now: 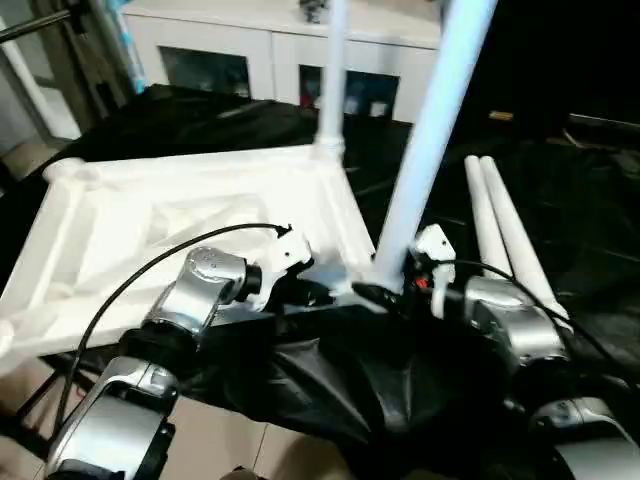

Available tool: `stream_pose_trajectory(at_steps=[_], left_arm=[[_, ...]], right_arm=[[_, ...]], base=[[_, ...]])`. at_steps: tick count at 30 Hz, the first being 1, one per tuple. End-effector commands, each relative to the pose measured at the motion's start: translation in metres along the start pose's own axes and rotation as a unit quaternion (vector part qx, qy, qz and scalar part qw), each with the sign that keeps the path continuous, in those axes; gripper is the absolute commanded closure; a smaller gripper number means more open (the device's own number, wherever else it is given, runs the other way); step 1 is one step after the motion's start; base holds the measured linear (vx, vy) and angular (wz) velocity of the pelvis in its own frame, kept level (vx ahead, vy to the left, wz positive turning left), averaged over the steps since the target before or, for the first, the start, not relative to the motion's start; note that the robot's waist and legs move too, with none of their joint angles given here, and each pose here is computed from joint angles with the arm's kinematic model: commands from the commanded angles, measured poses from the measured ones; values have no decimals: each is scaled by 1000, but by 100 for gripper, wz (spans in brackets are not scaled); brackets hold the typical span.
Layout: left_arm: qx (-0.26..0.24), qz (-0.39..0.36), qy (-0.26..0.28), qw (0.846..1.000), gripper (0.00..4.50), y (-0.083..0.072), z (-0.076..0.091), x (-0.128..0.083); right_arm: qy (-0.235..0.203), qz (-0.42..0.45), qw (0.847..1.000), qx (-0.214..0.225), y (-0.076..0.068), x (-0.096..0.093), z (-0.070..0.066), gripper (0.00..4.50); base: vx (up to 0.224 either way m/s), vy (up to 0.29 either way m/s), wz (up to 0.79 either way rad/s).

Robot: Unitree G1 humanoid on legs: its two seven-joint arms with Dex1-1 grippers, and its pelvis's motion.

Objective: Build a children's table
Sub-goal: Rotate leg to tighten

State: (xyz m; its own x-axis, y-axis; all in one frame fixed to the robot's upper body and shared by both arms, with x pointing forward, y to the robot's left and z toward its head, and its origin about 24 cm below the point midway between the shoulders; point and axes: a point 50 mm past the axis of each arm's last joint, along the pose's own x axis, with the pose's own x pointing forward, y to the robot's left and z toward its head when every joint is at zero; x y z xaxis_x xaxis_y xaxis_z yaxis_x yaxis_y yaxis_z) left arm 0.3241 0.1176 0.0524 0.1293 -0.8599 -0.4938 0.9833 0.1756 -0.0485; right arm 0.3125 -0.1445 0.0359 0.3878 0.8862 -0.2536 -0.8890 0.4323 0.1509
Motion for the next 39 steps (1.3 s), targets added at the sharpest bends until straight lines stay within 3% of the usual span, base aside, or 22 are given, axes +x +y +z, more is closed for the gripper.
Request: stream_pose_trajectory(at_steps=[1,9,13,19,20,21,23,28,32,33,39], left_arm=[[26,-26,-37,999,450,-4,14,4],[22,-54,-32,998,450,-7,10,-2],[22,-48,-30,998,450,-7,10,-1],[17,-8,-33,999,450,-2,12,4],[15,17,-38,999,450,1,15,9],[14,23,-39,999,450,2,16,11],[5,86,-47,995,450,9,26,24],[-11,145,-55,988,450,14,39,41],[-7,144,-63,988,450,12,44,46],[-4,142,-66,988,450,11,46,49],[11,102,-66,993,450,4,42,49]], right_arm=[[17,60,998,6,12,7,-4,88],[33,104,994,17,21,3,-7,157],[28,96,995,22,22,8,-8,167],[34,12,999,16,16,19,-14,172],[41,-55,997,25,8,24,-19,172],[42,-70,996,27,7,25,-19,172],[51,-201,977,54,-5,37,-25,173],[43,-270,959,80,-4,55,-23,174],[33,-257,963,75,1,63,-21,174],[27,-251,965,73,4,67,-20,139],[10,-219,974,65,4,69,-13,82]], base=[[0,0,0],[0,0,0],[0,0,0],[0,0,0],[0,0,0],[0,0,0],[0,0,0],[0,0,0],[0,0,0],[0,0,0],[0,0,0]])
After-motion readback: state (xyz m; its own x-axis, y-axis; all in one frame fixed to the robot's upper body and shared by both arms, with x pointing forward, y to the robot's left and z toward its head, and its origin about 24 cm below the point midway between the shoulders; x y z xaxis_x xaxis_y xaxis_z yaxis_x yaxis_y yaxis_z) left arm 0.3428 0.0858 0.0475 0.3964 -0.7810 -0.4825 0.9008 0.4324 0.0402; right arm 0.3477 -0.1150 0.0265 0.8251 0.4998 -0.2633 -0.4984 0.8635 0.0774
